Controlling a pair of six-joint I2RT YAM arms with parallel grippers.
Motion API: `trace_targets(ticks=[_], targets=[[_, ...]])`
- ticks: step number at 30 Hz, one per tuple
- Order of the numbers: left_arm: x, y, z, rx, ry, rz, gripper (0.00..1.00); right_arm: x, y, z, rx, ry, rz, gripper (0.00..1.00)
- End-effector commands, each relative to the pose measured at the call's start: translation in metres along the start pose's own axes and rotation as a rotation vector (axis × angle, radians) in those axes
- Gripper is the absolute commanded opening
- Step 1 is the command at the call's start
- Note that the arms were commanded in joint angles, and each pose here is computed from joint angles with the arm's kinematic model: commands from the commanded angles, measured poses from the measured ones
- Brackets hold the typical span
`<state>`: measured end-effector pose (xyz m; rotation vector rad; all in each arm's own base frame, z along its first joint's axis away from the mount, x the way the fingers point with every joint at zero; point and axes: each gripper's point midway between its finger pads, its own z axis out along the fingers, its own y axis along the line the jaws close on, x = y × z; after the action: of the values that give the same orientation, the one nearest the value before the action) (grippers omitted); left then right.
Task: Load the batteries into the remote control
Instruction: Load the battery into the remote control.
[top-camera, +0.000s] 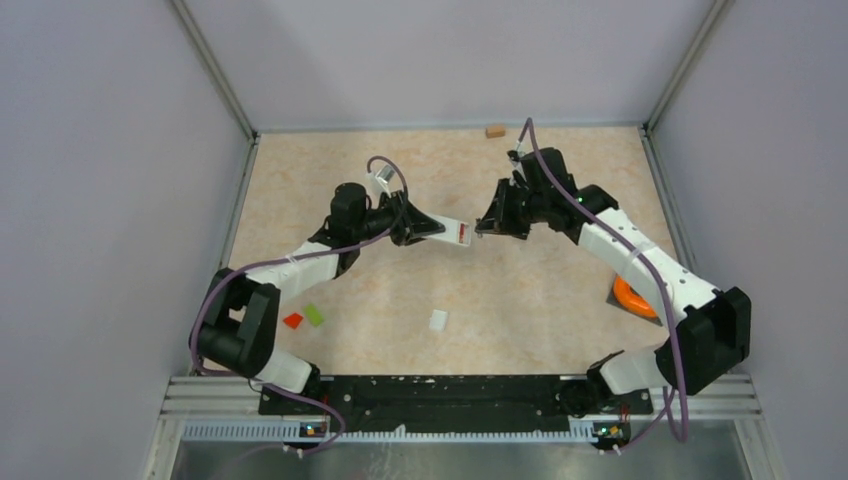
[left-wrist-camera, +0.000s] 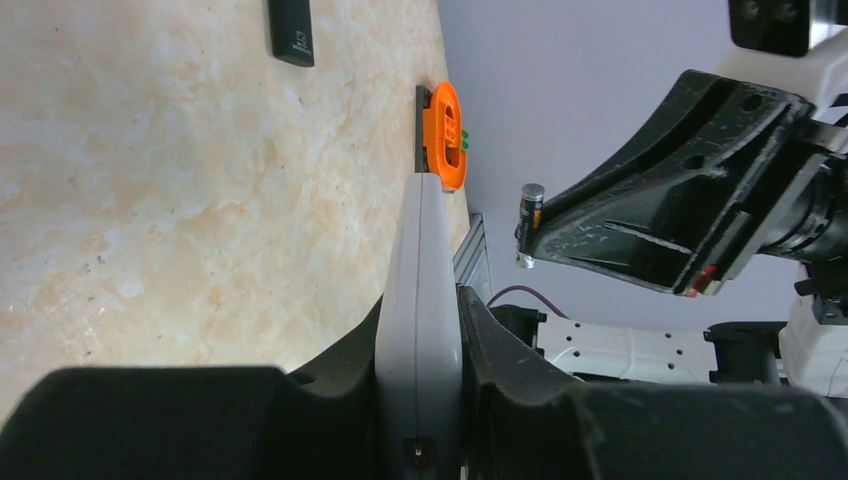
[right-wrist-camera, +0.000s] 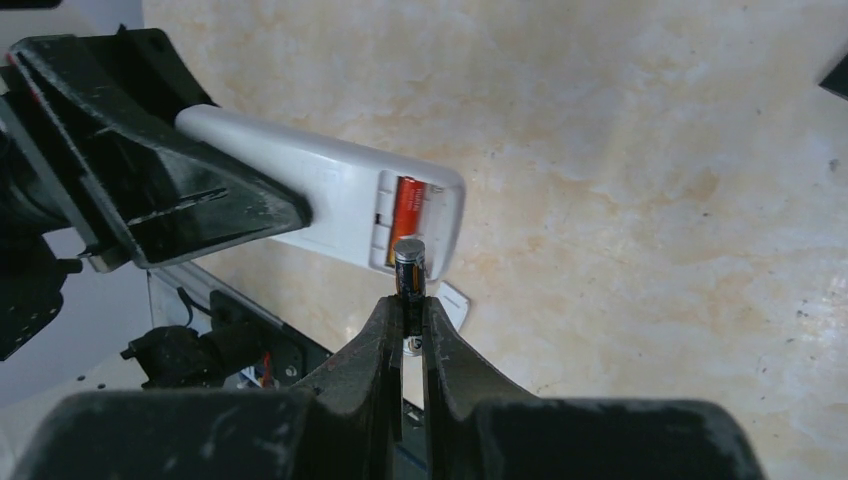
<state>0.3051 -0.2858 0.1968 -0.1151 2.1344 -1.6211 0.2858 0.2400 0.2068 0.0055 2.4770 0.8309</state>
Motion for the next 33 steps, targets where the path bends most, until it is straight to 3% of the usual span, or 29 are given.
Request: trace_targets(ticks=[1, 21, 33], targets=[[0.001, -0.007, 0.003, 0.063, 0.014, 0.007, 0.0, 0.007, 0.02, 0.001, -0.042, 0.066, -0.027, 0.0], [-0.001, -0.015, 0.004, 0.11, 0.01, 0.018, 0.0, 0.017, 0.02, 0.025, 0.0, 0.133, 0.039, 0.0], [0.001, -0.016, 0.003, 0.113, 0.014, 0.015, 0.0, 0.014, 0.015, 0.035, 0.021, 0.093, 0.128, 0.12]])
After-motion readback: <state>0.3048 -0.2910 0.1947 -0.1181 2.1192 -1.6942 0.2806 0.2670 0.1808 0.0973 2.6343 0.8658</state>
